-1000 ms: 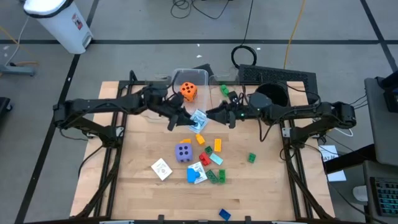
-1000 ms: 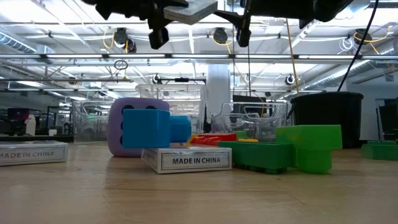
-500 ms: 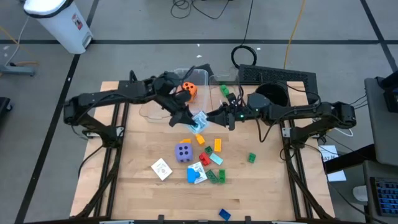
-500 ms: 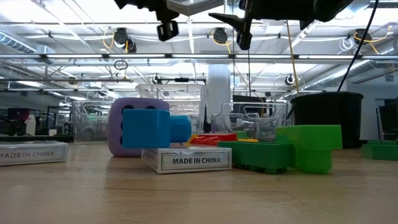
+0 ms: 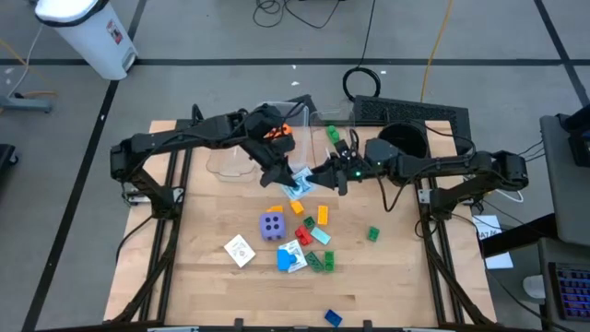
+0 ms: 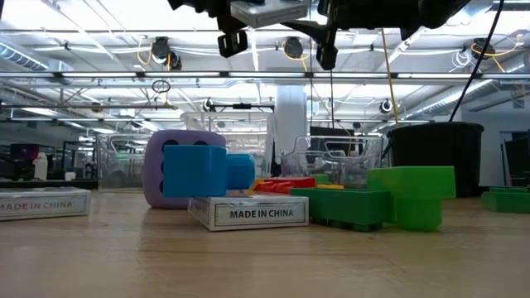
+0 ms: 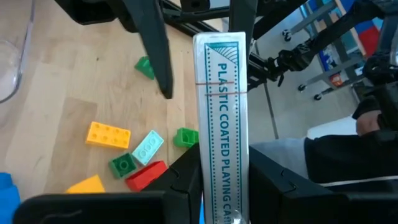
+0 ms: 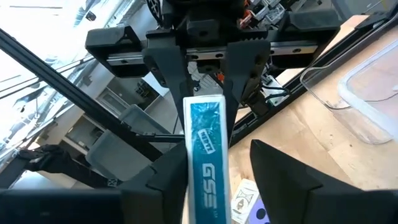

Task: Pick & Place Toys
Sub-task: Put the blue deck of cards into the left transparent bin

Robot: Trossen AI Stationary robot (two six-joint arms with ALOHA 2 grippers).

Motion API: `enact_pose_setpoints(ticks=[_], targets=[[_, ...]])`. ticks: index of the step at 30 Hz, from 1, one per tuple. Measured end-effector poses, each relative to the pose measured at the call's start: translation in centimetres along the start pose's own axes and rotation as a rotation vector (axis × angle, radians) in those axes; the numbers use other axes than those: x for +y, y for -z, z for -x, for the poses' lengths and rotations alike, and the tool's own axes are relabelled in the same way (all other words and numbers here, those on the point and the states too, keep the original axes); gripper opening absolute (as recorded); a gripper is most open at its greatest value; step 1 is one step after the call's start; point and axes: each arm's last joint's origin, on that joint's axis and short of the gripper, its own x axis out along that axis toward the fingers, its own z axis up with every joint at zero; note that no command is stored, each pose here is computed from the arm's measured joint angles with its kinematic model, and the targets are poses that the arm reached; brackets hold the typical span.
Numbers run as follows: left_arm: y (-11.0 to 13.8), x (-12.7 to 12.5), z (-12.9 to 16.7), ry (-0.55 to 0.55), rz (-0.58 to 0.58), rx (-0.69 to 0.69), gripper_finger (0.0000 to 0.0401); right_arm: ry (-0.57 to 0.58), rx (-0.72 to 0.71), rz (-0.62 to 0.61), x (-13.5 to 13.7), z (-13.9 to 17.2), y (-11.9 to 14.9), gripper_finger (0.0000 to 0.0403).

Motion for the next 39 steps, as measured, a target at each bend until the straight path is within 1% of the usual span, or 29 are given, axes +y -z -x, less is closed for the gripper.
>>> enact_pose_setpoints(ticks=[7,9,16,22,27,33,36,39], targets=[[0.2,0.1,0.0,-0.025,0.016,0.01,0.0092,0.003,0.0,0.037,0.0,0.0,0.0,0.0074],[0.1,0.1,0.0,-0.029,0.017,0.006,0.0092,0.003,0.0,0.04,0.0,0.0,0.0,0.0062],[0.0,0.3,0.2,-0.037,0.002,-0.007,0.0093,0.005,-0.003,0.044,0.0,0.0,0.0,0.0062],[-0.3,1.2,1.1,-0.048,-0.012,-0.03,0.0093,0.013,-0.015,0.026,-0.1,0.0,-0.1,0.0062],[-0.8,1.9,2.0,-0.018,-0.035,-0.062,0.0093,0.016,-0.033,0.026,0.0,0.0,-0.2,0.0062],[-1.1,2.1,2.6,0.002,-0.056,-0.095,0.0095,-0.003,-0.059,0.034,0.0,0.2,-0.7,0.0062],[-1.4,2.1,2.6,0.005,-0.078,-0.115,0.0117,-0.01,-0.044,0.032,-0.1,0.1,-0.6,0.0062],[-1.6,2.0,2.7,0.007,-0.075,-0.127,0.016,-0.005,-0.013,0.024,-0.3,0.0,-0.3,0.0062]])
